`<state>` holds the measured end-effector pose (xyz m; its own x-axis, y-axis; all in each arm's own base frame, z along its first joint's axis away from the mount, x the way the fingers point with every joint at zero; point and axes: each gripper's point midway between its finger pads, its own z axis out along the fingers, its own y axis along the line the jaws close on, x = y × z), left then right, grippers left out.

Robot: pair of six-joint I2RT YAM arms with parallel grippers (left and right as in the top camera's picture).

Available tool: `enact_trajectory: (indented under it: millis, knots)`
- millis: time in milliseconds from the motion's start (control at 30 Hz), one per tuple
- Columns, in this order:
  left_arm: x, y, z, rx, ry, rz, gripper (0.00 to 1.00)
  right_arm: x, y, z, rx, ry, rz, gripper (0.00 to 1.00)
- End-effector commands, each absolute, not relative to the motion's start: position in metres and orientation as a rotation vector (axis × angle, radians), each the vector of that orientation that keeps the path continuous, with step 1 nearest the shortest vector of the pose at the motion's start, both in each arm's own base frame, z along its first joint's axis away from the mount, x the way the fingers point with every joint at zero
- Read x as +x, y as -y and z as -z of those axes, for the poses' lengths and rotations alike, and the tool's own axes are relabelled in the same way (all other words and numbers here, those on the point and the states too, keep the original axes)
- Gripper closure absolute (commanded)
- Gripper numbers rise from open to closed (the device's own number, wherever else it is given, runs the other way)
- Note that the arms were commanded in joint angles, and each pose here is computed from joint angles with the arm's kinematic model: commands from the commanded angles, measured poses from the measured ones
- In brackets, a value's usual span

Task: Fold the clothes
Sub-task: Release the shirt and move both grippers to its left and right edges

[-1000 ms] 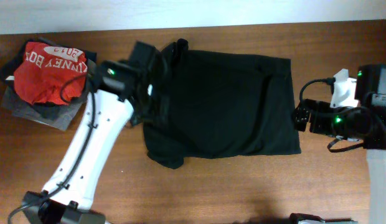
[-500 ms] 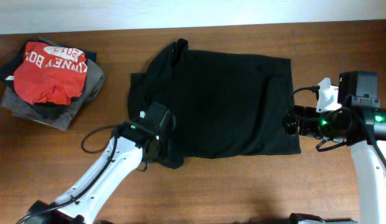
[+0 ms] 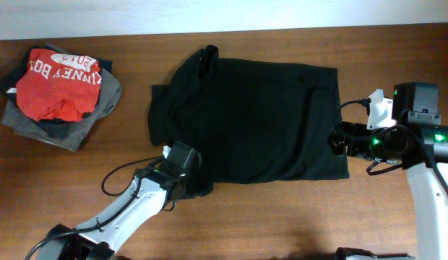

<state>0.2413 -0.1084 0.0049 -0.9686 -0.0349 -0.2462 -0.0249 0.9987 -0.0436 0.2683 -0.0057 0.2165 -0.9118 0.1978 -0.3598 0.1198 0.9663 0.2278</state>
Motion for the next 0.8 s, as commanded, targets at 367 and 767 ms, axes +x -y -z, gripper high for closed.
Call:
enact_trajectory:
  millis: [367,767]
  knots:
    - [0.262,0.073,-0.048,-0.051,-2.877,-0.158,0.99,0.266,0.005,-0.215,0.217,-2.733,-0.293,0.07]
    - [0.26,0.057,-0.1,-0.008,-2.964,-0.225,0.98,0.256,0.015,-0.16,0.279,-2.931,-0.228,0.1]
